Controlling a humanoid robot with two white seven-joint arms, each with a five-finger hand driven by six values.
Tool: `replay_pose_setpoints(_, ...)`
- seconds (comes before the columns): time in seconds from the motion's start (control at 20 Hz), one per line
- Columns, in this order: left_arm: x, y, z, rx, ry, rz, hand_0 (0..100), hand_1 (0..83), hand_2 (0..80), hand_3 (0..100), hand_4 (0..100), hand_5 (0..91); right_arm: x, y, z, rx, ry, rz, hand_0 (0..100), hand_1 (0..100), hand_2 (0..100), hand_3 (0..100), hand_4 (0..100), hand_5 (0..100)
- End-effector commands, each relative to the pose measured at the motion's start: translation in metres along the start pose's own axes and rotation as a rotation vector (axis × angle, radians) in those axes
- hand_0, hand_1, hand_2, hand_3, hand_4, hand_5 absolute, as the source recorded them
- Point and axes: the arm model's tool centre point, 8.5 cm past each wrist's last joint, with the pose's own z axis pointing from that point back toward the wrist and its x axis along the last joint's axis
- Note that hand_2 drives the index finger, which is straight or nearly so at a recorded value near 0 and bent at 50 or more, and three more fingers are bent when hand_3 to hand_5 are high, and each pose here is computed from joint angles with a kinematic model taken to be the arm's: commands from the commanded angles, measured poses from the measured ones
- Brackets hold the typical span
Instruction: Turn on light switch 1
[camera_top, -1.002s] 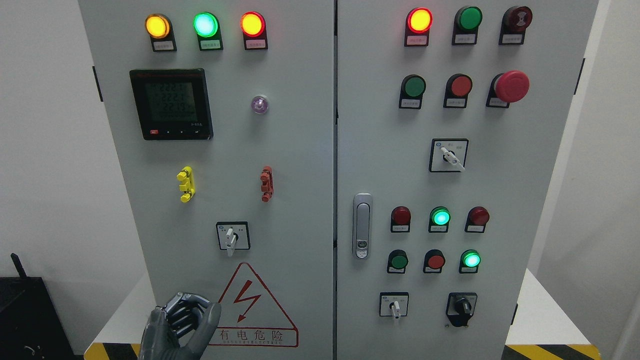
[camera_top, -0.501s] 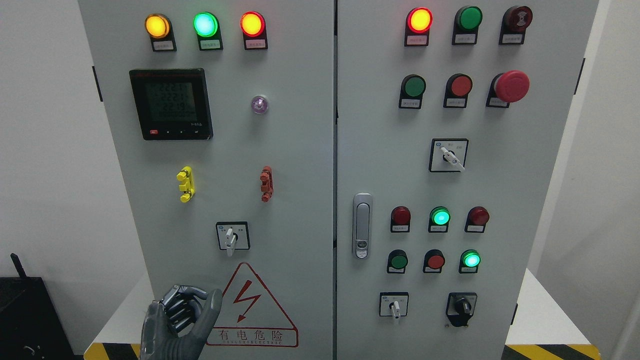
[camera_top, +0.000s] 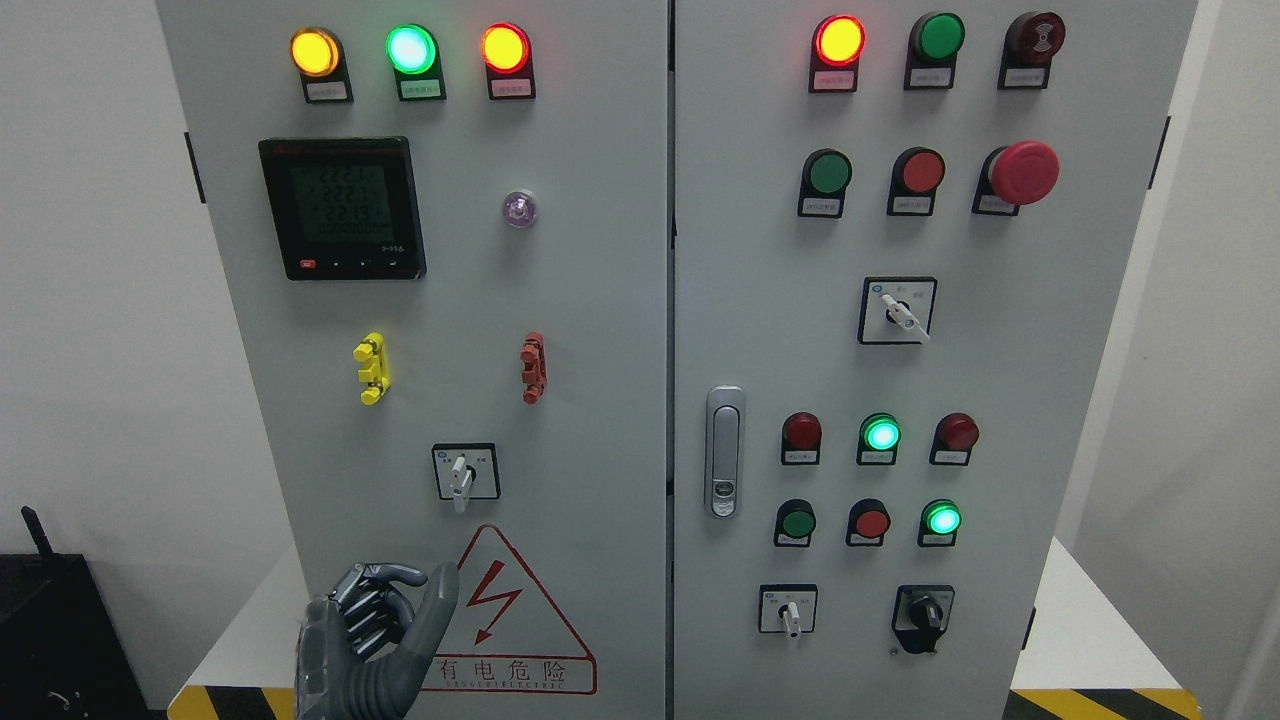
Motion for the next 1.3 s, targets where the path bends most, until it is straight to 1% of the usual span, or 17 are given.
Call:
replay_pose_setpoints(0.0,0.008,-0.014,-0.002,-0.016,-0.004,0.012,0,60.3,55.2,94,91,89.0,0.000,0.000,0.000,0.001,0.002,-0.024,0,0,0,0,0,0)
replay_pose_setpoints(0.1,0.010,-0.015,-0.005,-0.016,-0.008,0.013,0,60.8,54.7,94,91,89.0,0.000,0.000,0.000,0.001,0.002,-0.024,0,0,0,0,0,0)
replay_pose_setpoints(0.25,0.016,-0.017,-0.010,0.027,-0.012,0.026,0,62.2,53.5,93,91,88.8,0.000,0.000,0.000,0.001,0.002,-0.024,0,0,0,0,0,0)
replay_pose_setpoints(0.4,0.015,-0.018,-0.012,0.030,0.017,0.021,0,63.0,52.9,93,91,88.8,0.000,0.000,0.000,0.001,0.002,-0.024,0,0,0,0,0,0)
replay_pose_setpoints(0.75,0.024,-0.023,-0.020,0.034,0.023,0.031,0,63.6,52.4,93,90,88.5,0.000,0.000,0.000,0.001,0.002,-0.024,0,0,0,0,0,0)
replay_pose_setpoints(0.9,0.024,-0.021,-0.021,0.054,0.029,0.027,0,63.6,52.4,93,90,88.4,0.000,0.000,0.000,0.001,0.002,-0.024,0,0,0,0,0,0)
replay_pose_setpoints(1.25,0.024,-0.019,-0.023,0.066,0.035,0.023,0,64.3,52.7,93,90,88.4,0.000,0.000,0.000,0.001,0.002,-0.024,0,0,0,0,0,0)
